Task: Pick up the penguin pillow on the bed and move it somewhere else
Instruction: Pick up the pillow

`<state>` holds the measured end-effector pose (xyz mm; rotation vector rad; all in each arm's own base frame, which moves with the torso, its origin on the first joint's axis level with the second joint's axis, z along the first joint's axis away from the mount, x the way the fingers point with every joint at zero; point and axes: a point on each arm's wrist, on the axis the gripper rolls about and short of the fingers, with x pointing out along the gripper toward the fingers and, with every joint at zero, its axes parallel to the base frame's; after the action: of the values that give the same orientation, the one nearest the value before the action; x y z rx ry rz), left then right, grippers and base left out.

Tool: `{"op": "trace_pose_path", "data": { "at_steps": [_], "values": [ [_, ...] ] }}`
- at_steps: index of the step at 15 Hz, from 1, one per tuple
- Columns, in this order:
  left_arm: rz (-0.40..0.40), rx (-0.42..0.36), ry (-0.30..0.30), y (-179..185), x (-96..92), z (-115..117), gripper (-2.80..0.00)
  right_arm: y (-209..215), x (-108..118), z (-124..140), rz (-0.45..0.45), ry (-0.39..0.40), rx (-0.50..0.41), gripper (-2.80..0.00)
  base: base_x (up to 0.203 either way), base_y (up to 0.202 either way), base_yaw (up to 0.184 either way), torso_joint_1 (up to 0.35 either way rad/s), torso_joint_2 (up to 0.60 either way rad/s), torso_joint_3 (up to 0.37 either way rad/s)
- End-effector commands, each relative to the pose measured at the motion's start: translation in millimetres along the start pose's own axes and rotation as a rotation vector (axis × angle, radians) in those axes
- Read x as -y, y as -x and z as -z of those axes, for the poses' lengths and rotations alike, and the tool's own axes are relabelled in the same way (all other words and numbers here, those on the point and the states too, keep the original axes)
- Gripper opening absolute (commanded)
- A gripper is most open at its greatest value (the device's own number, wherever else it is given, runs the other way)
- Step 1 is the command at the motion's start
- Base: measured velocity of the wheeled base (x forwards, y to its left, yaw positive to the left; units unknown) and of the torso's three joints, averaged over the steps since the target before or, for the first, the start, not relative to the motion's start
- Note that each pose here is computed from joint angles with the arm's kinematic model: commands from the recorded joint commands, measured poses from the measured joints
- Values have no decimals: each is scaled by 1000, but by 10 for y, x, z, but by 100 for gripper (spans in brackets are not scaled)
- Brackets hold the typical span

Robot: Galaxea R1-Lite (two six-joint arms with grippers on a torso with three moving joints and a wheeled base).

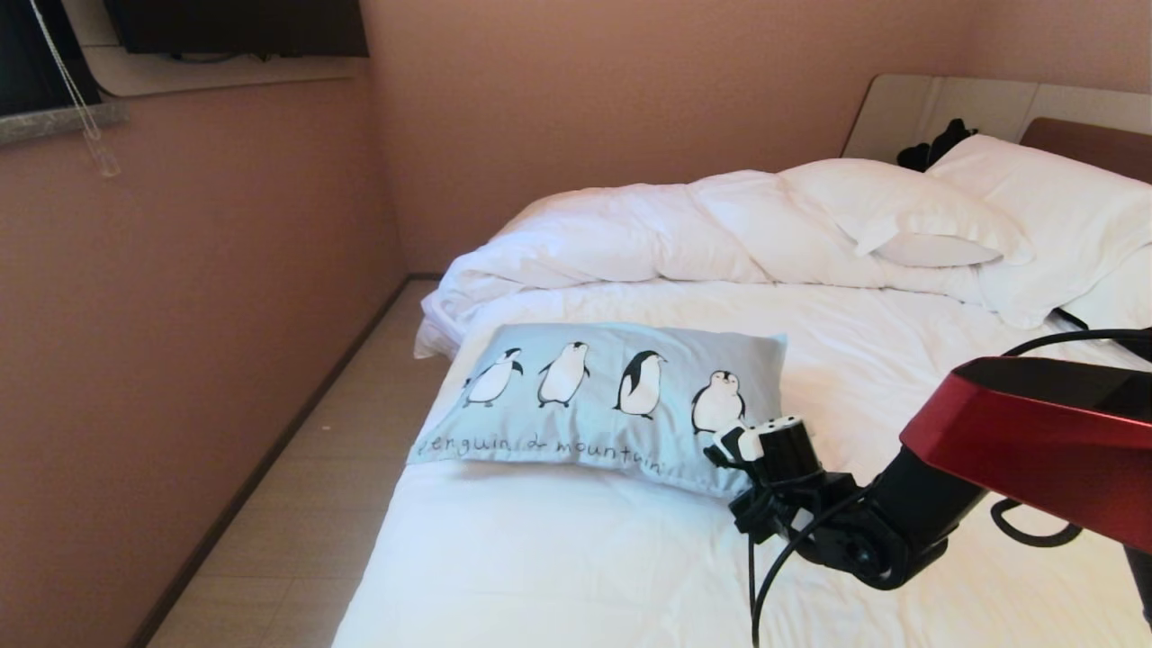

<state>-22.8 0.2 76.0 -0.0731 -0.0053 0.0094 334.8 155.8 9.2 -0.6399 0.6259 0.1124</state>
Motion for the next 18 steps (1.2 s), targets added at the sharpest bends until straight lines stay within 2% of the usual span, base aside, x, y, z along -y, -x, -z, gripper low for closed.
{"op": "trace_pose_path", "data": {
  "at_steps": [1,4,11,14,17,18],
  "values": [
    [-1,-2,1,-2,-1,8,-280,281,-121,-67,-153,32,87,-280,0,0,0,0,0,0],
    [0,-2,1,-2,0,8,-280,536,-381,-104,-227,72,128,-280,0,0,0,0,0,0],
    [0,-2,1,-2,0,8,-280,939,-866,-184,-364,41,194,-280,0,0,0,0,0,0],
    [-1,-2,1,-2,-1,8,-280,1144,-1090,-109,-428,90,204,-280,0,0,0,0,0,0],
    [0,-3,1,-3,-1,7,-280,1271,-1143,-49,-455,122,211,-280,0,0,0,0,0,0],
    [0,-3,1,-3,0,7,-280,1279,-1145,-43,-457,124,211,0,0,0,0,0,0,0]
  ]
}}
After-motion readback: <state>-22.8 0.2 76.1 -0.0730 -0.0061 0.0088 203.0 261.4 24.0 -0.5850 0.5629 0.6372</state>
